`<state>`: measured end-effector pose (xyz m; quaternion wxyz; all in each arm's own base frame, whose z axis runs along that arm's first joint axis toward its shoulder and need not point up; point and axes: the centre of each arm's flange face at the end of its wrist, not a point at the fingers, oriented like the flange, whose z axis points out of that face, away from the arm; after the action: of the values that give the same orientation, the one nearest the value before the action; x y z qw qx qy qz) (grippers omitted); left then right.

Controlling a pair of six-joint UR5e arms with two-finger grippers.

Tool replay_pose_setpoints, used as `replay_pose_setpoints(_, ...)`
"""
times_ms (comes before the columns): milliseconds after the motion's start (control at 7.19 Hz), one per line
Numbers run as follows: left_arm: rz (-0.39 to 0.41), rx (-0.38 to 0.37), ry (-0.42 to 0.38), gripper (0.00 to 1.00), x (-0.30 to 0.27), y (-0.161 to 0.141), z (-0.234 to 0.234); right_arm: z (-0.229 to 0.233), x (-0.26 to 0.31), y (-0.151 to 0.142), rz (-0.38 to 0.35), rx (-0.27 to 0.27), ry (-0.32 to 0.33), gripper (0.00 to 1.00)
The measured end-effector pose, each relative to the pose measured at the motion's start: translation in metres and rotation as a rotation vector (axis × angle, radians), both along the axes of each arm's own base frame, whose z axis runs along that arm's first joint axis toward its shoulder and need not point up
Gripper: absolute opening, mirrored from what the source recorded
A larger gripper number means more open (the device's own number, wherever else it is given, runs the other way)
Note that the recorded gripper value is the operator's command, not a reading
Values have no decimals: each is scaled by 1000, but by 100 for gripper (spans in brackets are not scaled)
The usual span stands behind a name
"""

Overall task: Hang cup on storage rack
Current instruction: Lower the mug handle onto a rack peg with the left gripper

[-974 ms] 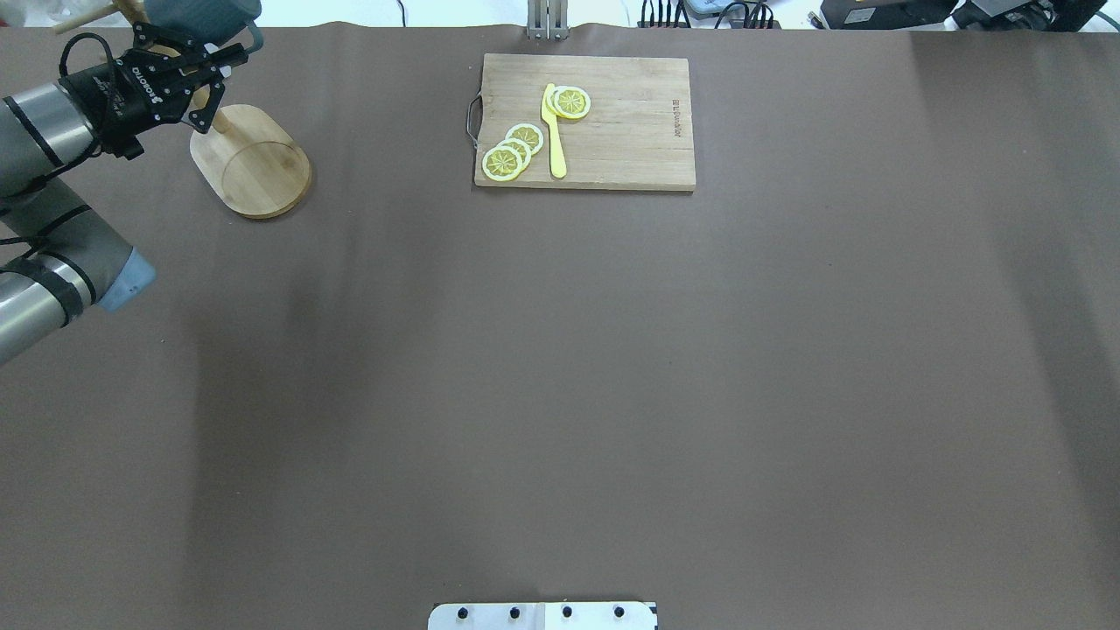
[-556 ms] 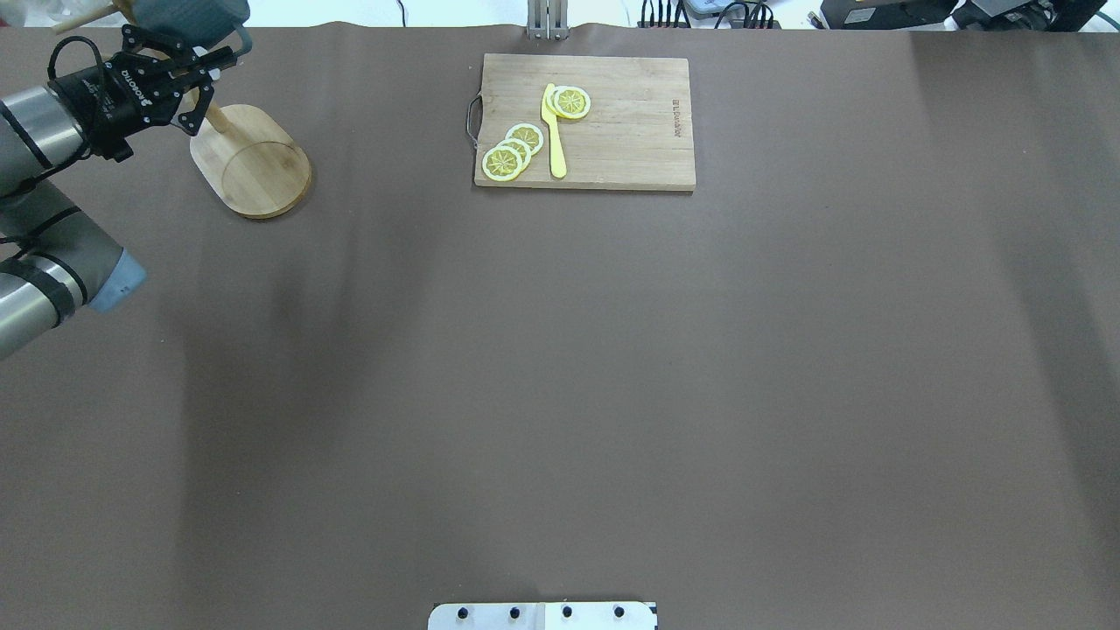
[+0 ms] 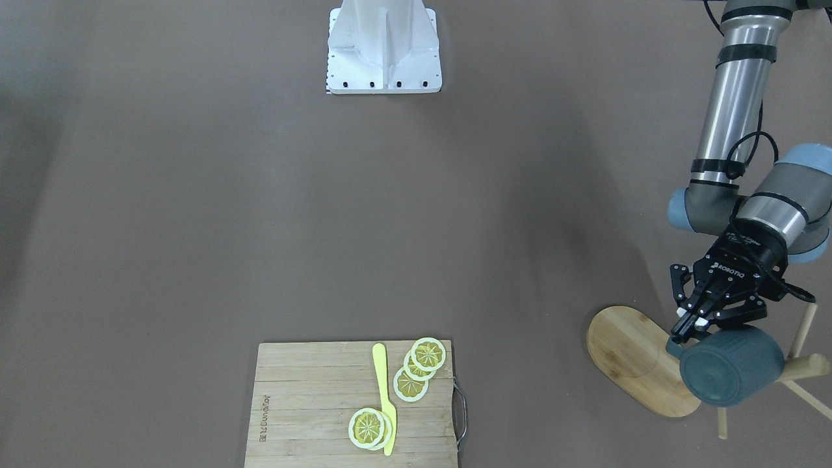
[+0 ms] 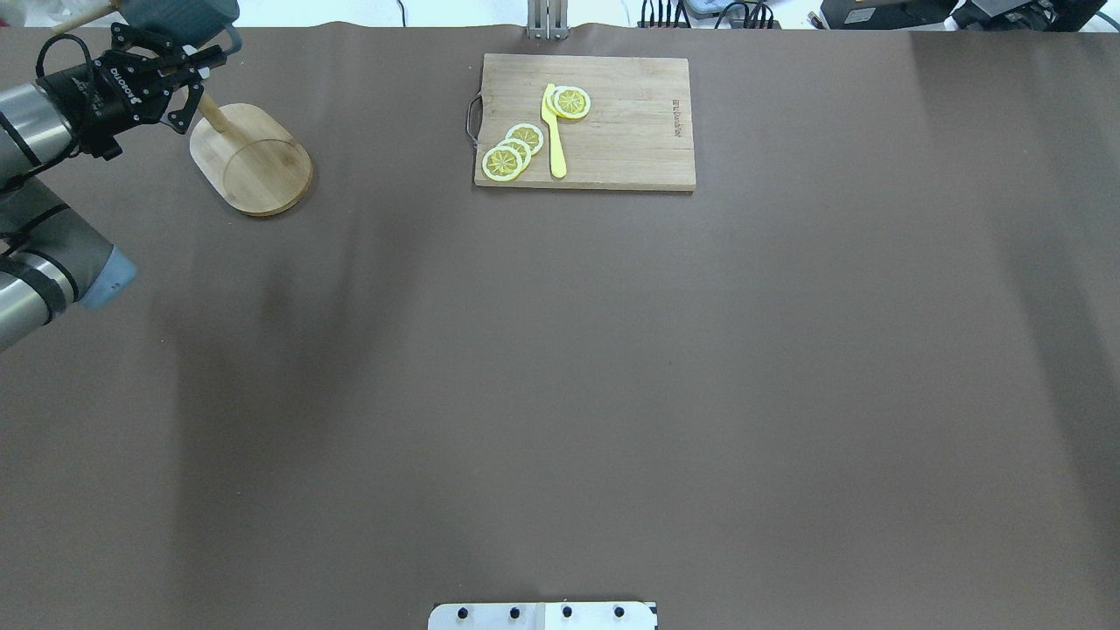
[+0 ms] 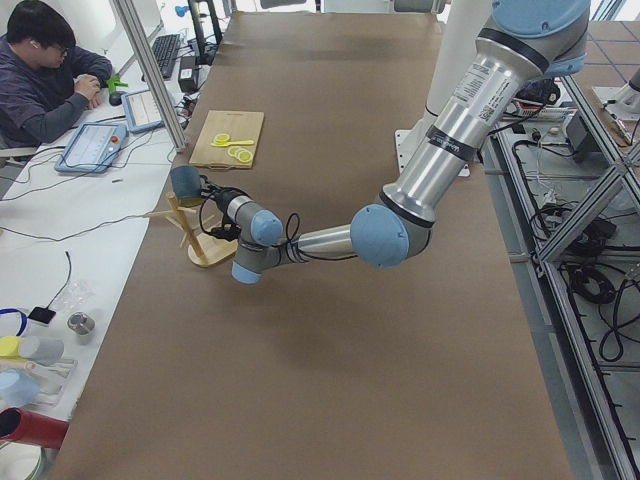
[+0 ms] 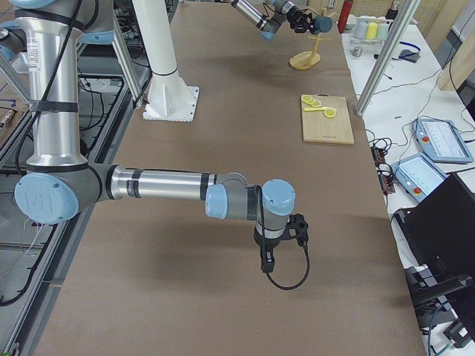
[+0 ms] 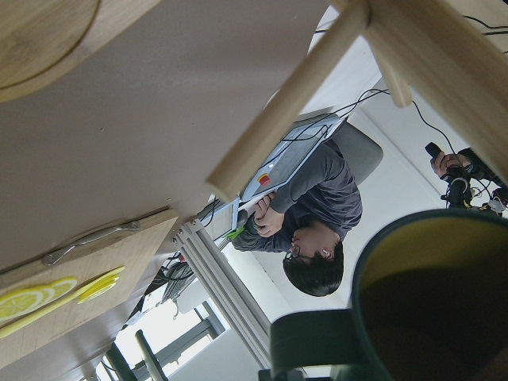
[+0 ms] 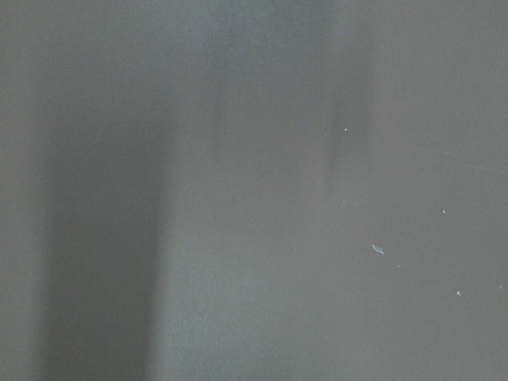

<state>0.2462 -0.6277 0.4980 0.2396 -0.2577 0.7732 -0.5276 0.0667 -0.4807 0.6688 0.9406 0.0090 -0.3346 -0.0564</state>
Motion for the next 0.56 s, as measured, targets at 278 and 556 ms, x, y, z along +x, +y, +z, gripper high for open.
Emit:
replay_pose_setpoints(278,-13,22,-25,98,0,0,1,0,0,-1,0,1,0,100)
replay_pose_setpoints(556,-18,39,-38,99,1,0,0,1,-1,-1,-2,-1,0,100)
